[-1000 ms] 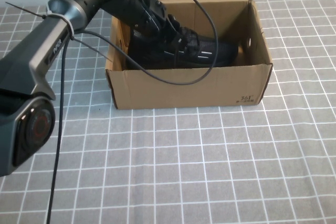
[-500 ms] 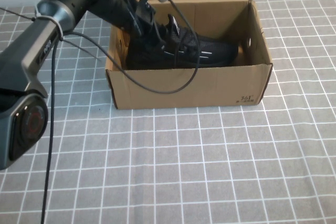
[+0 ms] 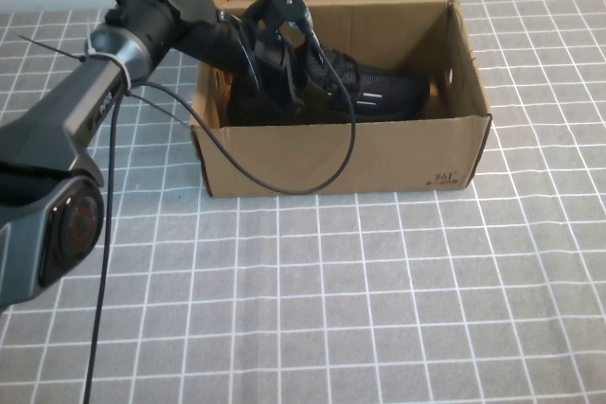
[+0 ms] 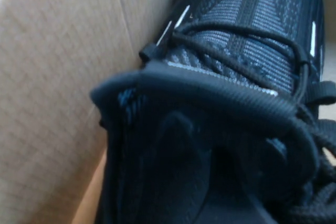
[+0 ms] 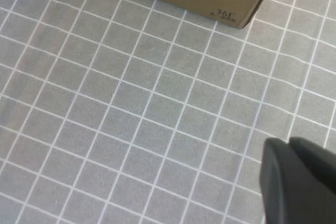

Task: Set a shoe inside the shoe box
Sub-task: Place the shoe in the shoe box

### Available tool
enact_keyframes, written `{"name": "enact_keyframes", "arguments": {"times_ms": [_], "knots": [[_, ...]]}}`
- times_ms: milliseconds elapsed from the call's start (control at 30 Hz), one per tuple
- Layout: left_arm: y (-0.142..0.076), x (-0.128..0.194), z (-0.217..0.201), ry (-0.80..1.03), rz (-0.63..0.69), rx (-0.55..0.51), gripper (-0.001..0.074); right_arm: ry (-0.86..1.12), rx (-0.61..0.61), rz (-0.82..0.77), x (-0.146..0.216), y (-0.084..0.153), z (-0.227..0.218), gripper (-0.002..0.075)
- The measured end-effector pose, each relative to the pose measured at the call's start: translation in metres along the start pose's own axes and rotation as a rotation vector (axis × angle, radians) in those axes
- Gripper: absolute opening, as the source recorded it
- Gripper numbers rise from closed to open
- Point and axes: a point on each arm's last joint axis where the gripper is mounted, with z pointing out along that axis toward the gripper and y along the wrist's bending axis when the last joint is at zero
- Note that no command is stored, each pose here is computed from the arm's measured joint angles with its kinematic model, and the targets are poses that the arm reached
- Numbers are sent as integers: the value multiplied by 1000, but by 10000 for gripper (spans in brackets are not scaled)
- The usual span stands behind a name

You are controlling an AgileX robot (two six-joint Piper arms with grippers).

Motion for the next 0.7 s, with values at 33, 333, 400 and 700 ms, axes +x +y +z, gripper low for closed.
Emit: {"name": "enact_keyframes", "arguments": {"times_ms": [33,333,400,700], "knots": [[0,1,2,-3,5,1,378,0,0,0,0,0,0,-17],[1,5,10,-29,33,3,89,0,1,0,0,0,0,-16],[1,5,10,-30,39,4,41,0,1,0,0,0,0,-17],[2,2,11,-85,127,-8,14,1,-2,1,0,0,0,-16]]}}
